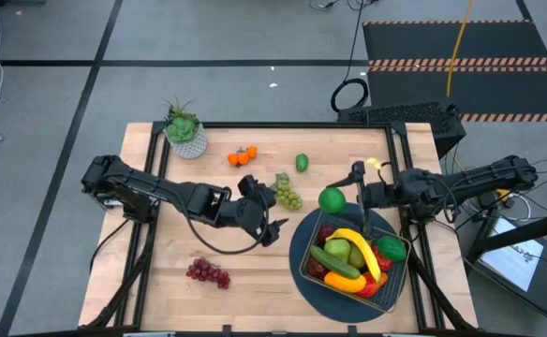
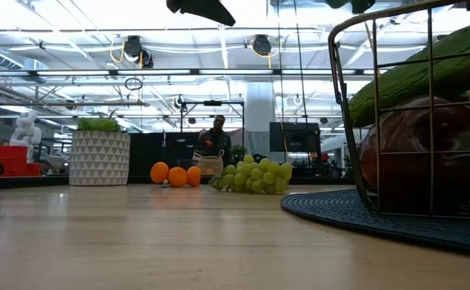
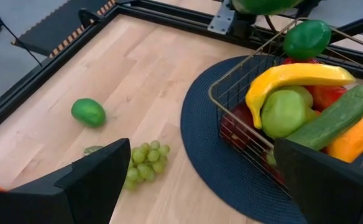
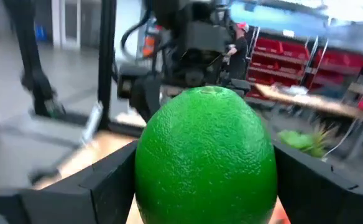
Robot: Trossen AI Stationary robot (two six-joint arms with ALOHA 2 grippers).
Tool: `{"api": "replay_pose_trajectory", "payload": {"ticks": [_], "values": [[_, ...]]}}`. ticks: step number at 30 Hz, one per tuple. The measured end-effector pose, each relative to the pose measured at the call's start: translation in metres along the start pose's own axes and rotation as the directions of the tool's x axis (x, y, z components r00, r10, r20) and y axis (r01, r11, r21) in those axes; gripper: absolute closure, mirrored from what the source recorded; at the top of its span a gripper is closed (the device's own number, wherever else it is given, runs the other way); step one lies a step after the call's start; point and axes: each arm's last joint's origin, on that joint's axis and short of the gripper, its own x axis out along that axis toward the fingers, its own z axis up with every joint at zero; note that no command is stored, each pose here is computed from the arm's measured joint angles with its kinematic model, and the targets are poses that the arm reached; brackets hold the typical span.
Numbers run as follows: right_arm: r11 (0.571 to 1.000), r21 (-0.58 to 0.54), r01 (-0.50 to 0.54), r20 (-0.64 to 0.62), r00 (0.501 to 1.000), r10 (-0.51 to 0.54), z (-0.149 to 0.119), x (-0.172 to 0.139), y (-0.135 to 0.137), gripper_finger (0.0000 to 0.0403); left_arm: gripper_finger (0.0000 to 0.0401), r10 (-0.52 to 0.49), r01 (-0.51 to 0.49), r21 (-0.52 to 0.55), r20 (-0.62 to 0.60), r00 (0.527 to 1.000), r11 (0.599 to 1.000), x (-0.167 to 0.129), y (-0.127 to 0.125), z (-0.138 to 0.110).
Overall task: Build produce basket
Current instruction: Put the top lime into the gold wire basket
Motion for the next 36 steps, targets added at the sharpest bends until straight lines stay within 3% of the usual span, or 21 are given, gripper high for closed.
{"api": "replay_pose_trajectory", "payload": {"ticks": [7,15,19,23,25,32,36], "values": [[0.95,0.313,-0.004,0.027,1.0,-0.005,0.003,0.0,0.0,0.0086,0.0004,0.0,0.0,0.003,0.0,1.0,1.0,0.0,0.0,0.0],[0.805,0.593,-0.02,0.045,0.999,-0.008,0.004,0.0,-0.001,0.0084,0.0004,-0.001,0.001,-0.002,0.001,1.0,1.0,0.0,0.0,0.0],[0.756,0.65,-0.071,0.121,0.993,-0.011,0.012,-0.001,-0.002,0.0083,0.0004,-0.001,0.001,-0.006,0.001,1.0,1.0,0.0,0.0,0.0],[0.73,0.656,-0.192,0.199,0.977,0.079,0.018,-0.002,0.0,0.0083,0.0004,-0.001,0.001,-0.006,0.001,1.0,1.0,0.0,0.0,0.0],[0.738,0.643,-0.206,0.199,0.975,0.099,0.018,-0.002,0.001,0.0083,0.0004,-0.001,0.001,-0.006,0.002,1.0,1.0,0.0,0.0,0.0],[0.834,0.524,-0.172,0.155,0.982,0.106,0.013,-0.001,0.001,0.0083,0.0004,-0.008,0.008,-0.005,0.002,1.0,1.0,0.0,-0.001,0.0],[0.866,0.471,-0.168,0.159,0.982,0.104,0.014,-0.001,0.001,0.0083,0.0004,-0.012,0.012,-0.003,0.001,1.0,1.0,-0.001,-0.003,-0.001]]}}
